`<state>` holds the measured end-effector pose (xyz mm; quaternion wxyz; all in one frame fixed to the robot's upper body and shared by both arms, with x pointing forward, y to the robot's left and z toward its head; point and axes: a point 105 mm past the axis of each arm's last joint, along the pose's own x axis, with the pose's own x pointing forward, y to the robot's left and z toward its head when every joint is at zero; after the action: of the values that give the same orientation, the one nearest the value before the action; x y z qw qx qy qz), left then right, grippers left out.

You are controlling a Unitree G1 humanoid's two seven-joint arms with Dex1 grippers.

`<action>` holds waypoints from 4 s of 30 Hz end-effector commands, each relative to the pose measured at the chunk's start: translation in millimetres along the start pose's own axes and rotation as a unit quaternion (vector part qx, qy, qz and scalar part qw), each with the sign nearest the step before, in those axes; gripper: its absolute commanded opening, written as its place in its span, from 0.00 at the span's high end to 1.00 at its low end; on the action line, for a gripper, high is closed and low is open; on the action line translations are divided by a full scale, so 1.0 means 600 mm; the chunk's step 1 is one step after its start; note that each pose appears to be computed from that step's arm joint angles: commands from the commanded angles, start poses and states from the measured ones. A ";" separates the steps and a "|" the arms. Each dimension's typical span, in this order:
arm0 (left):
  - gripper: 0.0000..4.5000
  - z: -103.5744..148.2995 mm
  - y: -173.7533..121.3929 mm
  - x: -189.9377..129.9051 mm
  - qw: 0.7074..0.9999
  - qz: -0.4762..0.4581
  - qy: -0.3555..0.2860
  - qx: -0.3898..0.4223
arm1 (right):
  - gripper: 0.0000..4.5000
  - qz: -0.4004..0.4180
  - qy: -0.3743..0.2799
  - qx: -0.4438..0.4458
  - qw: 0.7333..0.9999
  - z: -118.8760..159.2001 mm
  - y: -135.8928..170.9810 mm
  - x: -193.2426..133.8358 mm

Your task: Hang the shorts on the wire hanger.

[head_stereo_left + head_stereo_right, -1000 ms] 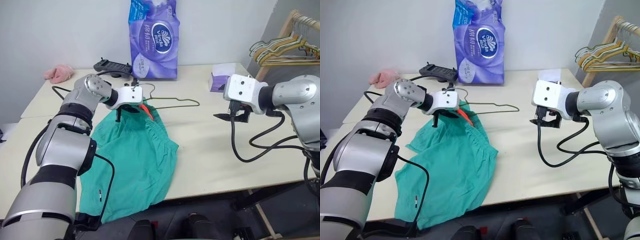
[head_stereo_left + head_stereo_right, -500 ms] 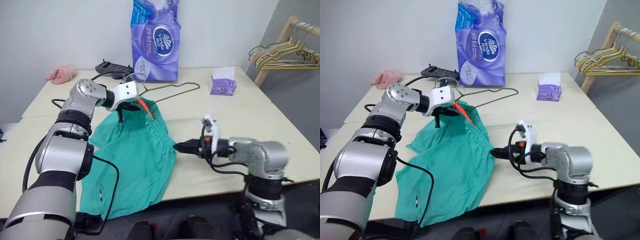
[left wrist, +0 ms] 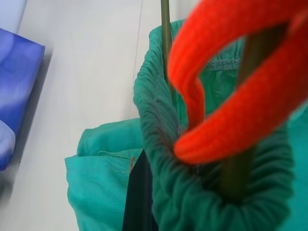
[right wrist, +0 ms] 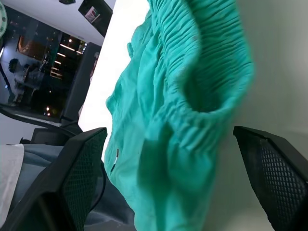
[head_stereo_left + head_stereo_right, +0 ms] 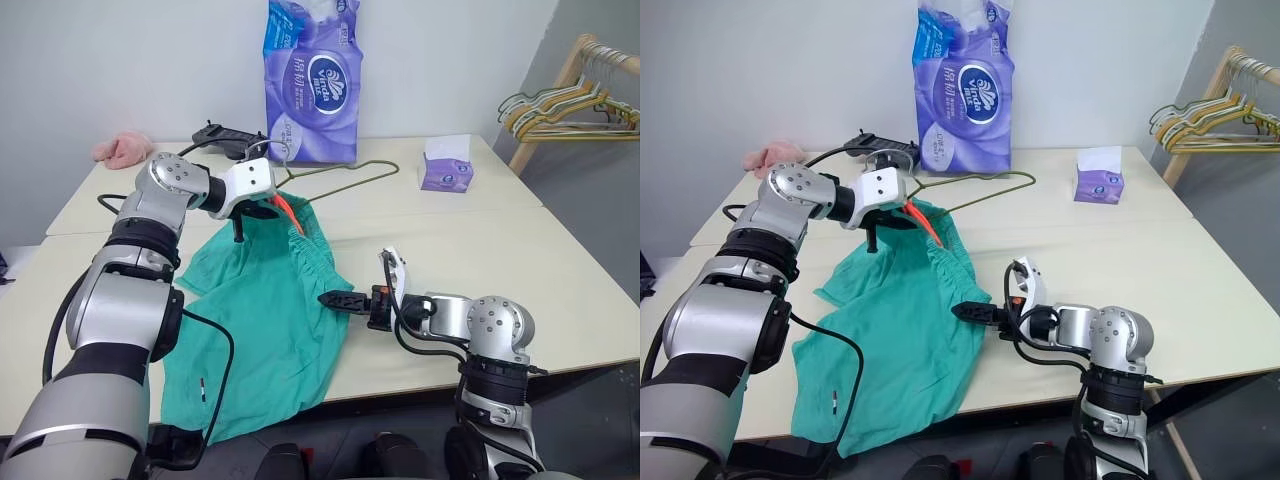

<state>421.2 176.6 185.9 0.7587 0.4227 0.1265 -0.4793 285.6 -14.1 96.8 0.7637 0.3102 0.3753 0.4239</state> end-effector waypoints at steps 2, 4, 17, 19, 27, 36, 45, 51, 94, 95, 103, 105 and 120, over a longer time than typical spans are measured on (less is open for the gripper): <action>1.00 0.019 0.019 -0.018 0.999 0.026 -0.021 0.012 | 0.00 -0.005 -0.021 0.008 1.000 0.026 0.010 0.004; 1.00 0.018 0.018 -0.018 0.999 0.026 -0.021 0.012 | 0.13 -0.003 -0.026 0.008 1.000 0.032 0.011 0.001; 1.00 0.011 0.014 -0.018 0.999 0.032 -0.031 0.003 | 0.99 -0.081 -0.028 -0.082 0.993 0.052 -0.013 -0.035; 1.00 0.012 0.017 -0.021 0.998 0.041 -0.041 -0.005 | 0.99 -0.120 -0.030 -0.156 0.980 0.071 -0.029 -0.059; 1.00 0.031 0.005 -0.037 0.982 0.036 -0.169 -0.082 | 0.99 -0.265 -0.023 -0.499 0.825 0.202 -0.114 -0.196; 1.00 0.014 -0.109 -0.028 0.972 -0.163 -0.133 -0.102 | 0.99 -0.222 -0.030 -0.616 0.755 0.263 -0.069 -0.193; 1.00 -0.029 -0.086 -0.021 0.992 -0.103 -0.051 -0.055 | 0.99 -0.165 0.016 -0.653 0.739 0.232 -0.019 -0.196; 1.00 -0.023 -0.062 -0.017 0.995 -0.071 -0.056 -0.037 | 0.99 -0.139 0.058 -0.658 0.738 0.190 -0.003 -0.200; 1.00 -0.008 -0.046 0.029 0.988 -0.062 0.028 0.136 | 0.99 -0.092 0.053 -0.693 0.713 0.208 0.085 -0.131; 1.00 0.000 -0.044 0.033 0.988 -0.060 0.020 0.138 | 0.99 -0.092 0.051 -0.694 0.712 0.210 0.087 -0.120; 1.00 0.050 -0.029 0.049 0.989 -0.042 -0.021 0.138 | 0.99 -0.116 0.065 -0.707 0.694 0.207 0.056 -0.069; 1.00 0.048 -0.028 0.047 0.989 -0.042 -0.020 0.138 | 0.99 -0.128 0.074 -0.712 0.686 0.209 0.046 -0.073; 1.00 0.046 -0.010 0.044 0.989 0.000 -0.010 0.145 | 0.99 -0.115 0.155 -0.705 0.683 0.178 0.027 -0.103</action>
<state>413.1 146.9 149.4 0.6668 0.5164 0.1054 -0.5269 355.7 -84.5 183.6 0.7376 -0.4505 0.1063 0.4917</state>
